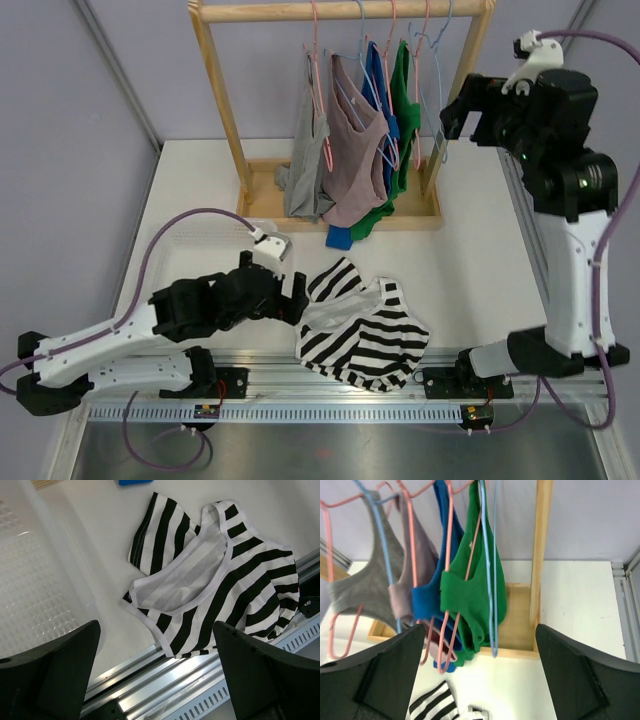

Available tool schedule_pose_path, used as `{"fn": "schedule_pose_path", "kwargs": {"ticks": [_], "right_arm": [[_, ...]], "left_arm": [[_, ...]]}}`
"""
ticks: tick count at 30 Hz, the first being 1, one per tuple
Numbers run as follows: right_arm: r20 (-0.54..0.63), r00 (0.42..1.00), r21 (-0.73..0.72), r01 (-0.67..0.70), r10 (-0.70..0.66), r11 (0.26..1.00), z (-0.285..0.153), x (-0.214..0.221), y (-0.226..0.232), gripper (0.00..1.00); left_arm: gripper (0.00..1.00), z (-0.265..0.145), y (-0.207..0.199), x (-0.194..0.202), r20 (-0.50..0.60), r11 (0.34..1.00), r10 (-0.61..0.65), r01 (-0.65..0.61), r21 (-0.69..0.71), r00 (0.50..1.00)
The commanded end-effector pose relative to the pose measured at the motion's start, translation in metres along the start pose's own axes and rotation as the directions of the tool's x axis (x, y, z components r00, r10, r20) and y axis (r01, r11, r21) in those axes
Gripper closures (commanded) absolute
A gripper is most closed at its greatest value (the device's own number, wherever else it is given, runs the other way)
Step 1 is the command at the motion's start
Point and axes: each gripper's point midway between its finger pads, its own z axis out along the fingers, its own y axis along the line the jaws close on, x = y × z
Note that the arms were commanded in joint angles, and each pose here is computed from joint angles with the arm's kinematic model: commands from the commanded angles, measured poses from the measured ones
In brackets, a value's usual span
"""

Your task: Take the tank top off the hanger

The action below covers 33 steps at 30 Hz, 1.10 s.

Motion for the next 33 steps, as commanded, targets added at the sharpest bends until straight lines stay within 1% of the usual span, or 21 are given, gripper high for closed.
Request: {"fn": "schedule_pose_path", "kwargs": {"ticks": [1,3,4,6,7,11,12,13,15,16,19,20,24,25,26,27,29,30,31,32,33], "right_arm": [[0.073,0.996,-0.01,-0.045,0.045,0.999,-0.058,0.004,-0.002,0.01],[0.091,0.993,-0.063,-0.064,0.07,0.996,-0.073,0.014,0.006,0.01],[0.08,0.994,-0.079,-0.073,0.079,0.994,-0.087,0.032,0.005,0.01],[0.084,0.991,-0.111,-0.098,0.107,0.989,-0.101,0.046,0.009,0.0],[0.081,0.99,-0.113,-0.107,0.116,0.988,-0.114,0.062,0.007,0.01],[0.07,0.986,-0.152,-0.141,0.153,0.978,-0.145,0.097,0.008,0.0],[0.061,0.985,-0.193,-0.149,0.163,0.97,-0.151,0.103,0.015,0.0],[0.055,0.985,-0.222,-0.148,0.164,0.964,-0.159,0.114,0.018,0.01],[0.036,0.985,-0.29,-0.15,0.167,0.945,-0.168,0.123,0.029,0.01],[0.035,0.986,-0.31,-0.147,0.165,0.939,-0.174,0.129,0.031,0.01],[0.02,0.985,-0.363,-0.153,0.172,0.919,-0.182,0.138,0.039,0.0],[0.022,0.985,-0.389,-0.149,0.171,0.909,-0.185,0.138,0.044,0.01],[-0.001,0.984,-0.433,-0.162,0.179,0.887,-0.194,0.143,0.051,0.0],[-0.004,0.984,-0.436,-0.163,0.179,0.885,-0.195,0.145,0.052,0.0],[0.001,0.983,-0.438,-0.166,0.185,0.884,-0.198,0.145,0.052,0.0],[0.004,0.983,-0.438,-0.165,0.185,0.883,-0.199,0.146,0.052,0.0],[0.025,0.983,-0.441,-0.154,0.184,0.884,-0.206,0.146,0.051,0.0],[0.031,0.983,-0.441,-0.151,0.183,0.885,-0.208,0.146,0.05,0.01],[0.04,0.983,-0.444,-0.145,0.181,0.884,-0.212,0.146,0.05,0.0],[0.049,0.982,-0.44,-0.14,0.18,0.887,-0.213,0.146,0.049,0.01],[0.054,0.982,-0.439,-0.139,0.18,0.888,-0.213,0.145,0.049,0.0]], "left_arm": [[0.01,0.014,-0.042,-0.022,0.072,0.994,-0.026,0.018,0.107,0.997],[0.01,0.028,-0.059,-0.011,0.039,0.994,0.012,-0.016,0.108,0.999],[0.01,0.033,-0.067,-0.011,0.045,0.994,0.018,-0.023,0.107,0.999],[0.01,0.04,-0.086,-0.001,0.025,0.991,0.063,-0.066,0.12,0.998],[0.01,0.05,-0.097,0.004,0.009,0.989,0.084,-0.085,0.118,0.996],[0.01,0.077,-0.129,0.035,-0.066,0.978,0.167,-0.157,0.138,0.984],[0.01,0.083,-0.138,0.04,-0.078,0.975,0.17,-0.156,0.155,0.982],[0.01,0.097,-0.142,0.054,-0.112,0.973,0.197,-0.181,0.142,0.974],[0.01,0.11,-0.152,0.067,-0.129,0.97,0.213,-0.193,0.147,0.969],[0.01,0.124,-0.152,0.08,-0.159,0.968,0.232,-0.213,0.131,0.96],[0.01,0.144,-0.157,0.096,-0.182,0.969,0.236,-0.218,0.112,0.955],[0.01,0.154,-0.155,0.108,-0.208,0.967,0.251,-0.235,0.099,0.945],[0.01,0.176,-0.158,0.131,-0.252,0.965,0.261,-0.248,0.083,0.932],[0.03,0.179,-0.158,0.135,-0.26,0.965,0.262,-0.249,0.083,0.929],[0.17,0.182,-0.158,0.14,-0.273,0.965,0.263,-0.25,0.082,0.926],[0.26,0.184,-0.157,0.147,-0.289,0.965,0.264,-0.251,0.081,0.92],[0.53,0.184,-0.155,0.15,-0.295,0.967,0.255,-0.242,0.08,0.921],[0.61,0.181,-0.16,0.146,-0.283,0.969,0.245,-0.225,0.101,0.927],[0.73,0.18,-0.157,0.149,-0.287,0.969,0.246,-0.224,0.109,0.926],[0.99,0.178,-0.158,0.146,-0.279,0.97,0.238,-0.214,0.115,0.93],[1.0,0.175,-0.152,0.143,-0.276,0.97,0.241,-0.225,0.089,0.93]]}}
